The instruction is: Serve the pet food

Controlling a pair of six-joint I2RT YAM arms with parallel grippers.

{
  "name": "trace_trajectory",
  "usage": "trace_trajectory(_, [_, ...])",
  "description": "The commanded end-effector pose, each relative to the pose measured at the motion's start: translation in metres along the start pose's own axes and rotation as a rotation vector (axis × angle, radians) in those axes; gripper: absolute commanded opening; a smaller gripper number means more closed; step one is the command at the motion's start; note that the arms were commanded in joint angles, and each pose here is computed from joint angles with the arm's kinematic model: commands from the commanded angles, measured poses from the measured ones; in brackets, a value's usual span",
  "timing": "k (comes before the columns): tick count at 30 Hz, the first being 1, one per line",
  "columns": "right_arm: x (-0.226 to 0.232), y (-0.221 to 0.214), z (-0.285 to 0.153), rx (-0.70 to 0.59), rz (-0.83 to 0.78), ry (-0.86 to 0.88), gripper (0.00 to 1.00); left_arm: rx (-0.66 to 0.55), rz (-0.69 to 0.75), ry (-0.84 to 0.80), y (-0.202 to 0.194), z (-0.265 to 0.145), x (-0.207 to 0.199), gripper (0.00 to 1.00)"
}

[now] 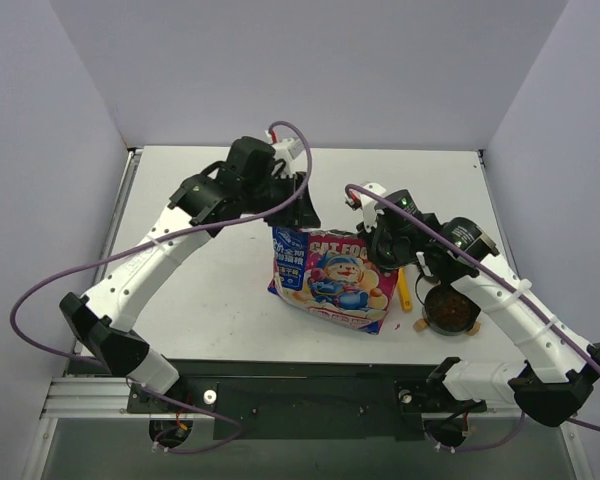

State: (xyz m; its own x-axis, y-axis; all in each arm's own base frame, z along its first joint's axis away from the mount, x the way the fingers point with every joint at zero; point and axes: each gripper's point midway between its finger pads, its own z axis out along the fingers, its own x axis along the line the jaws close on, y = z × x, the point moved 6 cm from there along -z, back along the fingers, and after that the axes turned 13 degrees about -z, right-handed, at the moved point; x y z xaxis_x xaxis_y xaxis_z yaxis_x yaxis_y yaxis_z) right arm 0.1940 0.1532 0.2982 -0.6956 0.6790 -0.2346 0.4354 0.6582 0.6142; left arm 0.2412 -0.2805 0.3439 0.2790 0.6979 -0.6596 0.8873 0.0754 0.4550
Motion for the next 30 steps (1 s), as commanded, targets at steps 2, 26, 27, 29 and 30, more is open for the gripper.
trace_trajectory(2, [-0.01, -0.008, -0.027, -0.024, -0.039, -0.073, 0.0, -0.382, -0.268, 0.07, 0.047, -0.075, -0.004, 0.67])
trace_trajectory(26, [0.018, 0.072, 0.011, -0.131, -0.306, 0.119, 0.58, -0.279, -1.264, 0.118, 0.027, -0.034, 0.034, 0.75])
trace_trajectory(27, [0.02, 0.072, 0.01, -0.132, -0.325, 0.125, 0.56, -0.27, -1.274, 0.127, 0.025, -0.032, 0.032, 0.75])
trace_trajectory(29, [0.025, 0.068, 0.01, -0.135, -0.36, 0.153, 0.53, -0.245, -1.331, 0.166, 0.021, -0.029, 0.028, 0.73])
trace_trajectory(30, [0.03, 0.065, 0.009, -0.137, -0.377, 0.171, 0.52, -0.24, -1.34, 0.182, 0.019, -0.03, 0.026, 0.73])
